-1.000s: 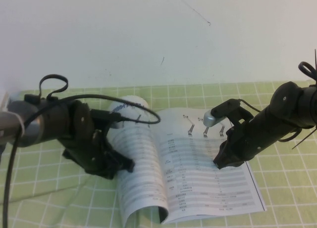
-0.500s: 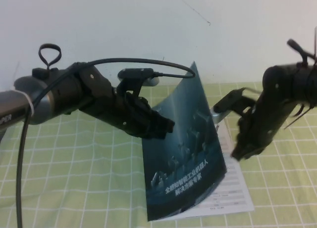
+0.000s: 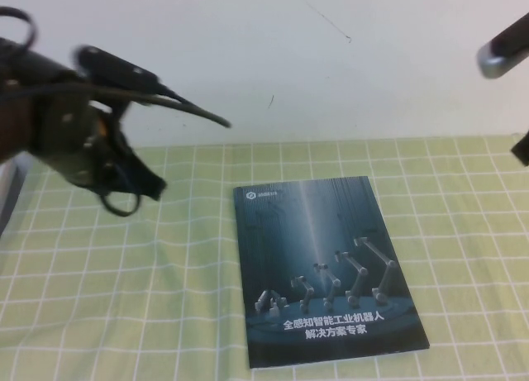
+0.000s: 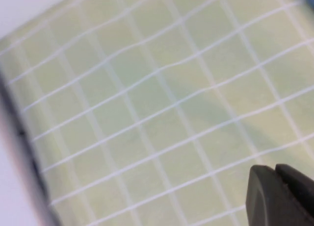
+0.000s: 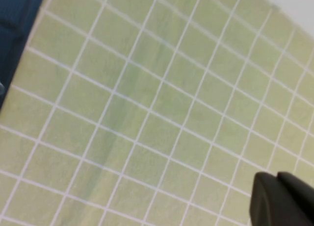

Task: Close book
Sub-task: 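Close the open booklet and leave it lying on the table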

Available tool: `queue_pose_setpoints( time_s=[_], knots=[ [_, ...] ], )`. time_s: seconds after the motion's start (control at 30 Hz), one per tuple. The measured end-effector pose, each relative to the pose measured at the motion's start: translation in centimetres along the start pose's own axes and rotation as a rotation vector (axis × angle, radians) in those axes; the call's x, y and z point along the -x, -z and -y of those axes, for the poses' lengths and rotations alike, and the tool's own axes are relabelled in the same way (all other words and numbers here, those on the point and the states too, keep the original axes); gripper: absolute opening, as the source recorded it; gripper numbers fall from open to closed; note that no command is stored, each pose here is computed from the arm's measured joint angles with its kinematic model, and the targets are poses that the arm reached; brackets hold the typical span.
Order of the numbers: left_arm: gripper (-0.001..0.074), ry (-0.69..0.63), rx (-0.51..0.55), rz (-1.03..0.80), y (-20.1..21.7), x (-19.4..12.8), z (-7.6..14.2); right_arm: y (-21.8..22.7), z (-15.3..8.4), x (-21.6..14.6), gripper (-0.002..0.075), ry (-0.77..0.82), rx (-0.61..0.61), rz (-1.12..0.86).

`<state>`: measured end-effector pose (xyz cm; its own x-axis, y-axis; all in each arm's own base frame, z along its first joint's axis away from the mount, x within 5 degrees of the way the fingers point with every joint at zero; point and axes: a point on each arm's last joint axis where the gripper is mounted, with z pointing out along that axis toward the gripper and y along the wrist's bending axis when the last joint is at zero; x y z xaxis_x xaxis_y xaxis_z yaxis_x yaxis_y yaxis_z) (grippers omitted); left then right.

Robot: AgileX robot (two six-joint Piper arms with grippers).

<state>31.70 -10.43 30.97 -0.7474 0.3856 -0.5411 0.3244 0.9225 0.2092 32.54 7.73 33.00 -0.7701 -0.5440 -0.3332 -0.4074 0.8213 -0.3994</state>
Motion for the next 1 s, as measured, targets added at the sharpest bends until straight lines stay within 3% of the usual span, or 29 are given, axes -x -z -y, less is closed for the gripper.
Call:
queue_pose_setpoints(
  time_s=[0.23,0.63,1.0],
  knots=[
    [-0.0004,0.105,0.08,0.111,5.5,-5.4,-2.7,6.1,0.1,-6.1,-0.0003,-0.07,-0.03,0.206],
    [-0.0004,0.146,0.031,0.425,8.5,-16.1,-0.8,7.8,-3.9,-18.8,-0.0003,-0.192,-0.01,0.426],
    [-0.0004,0.157,-0.016,0.693,8.6,-21.8,0.8,6.4,-7.3,-25.7,-0.0003,-0.279,0.087,0.472]
  ],
)
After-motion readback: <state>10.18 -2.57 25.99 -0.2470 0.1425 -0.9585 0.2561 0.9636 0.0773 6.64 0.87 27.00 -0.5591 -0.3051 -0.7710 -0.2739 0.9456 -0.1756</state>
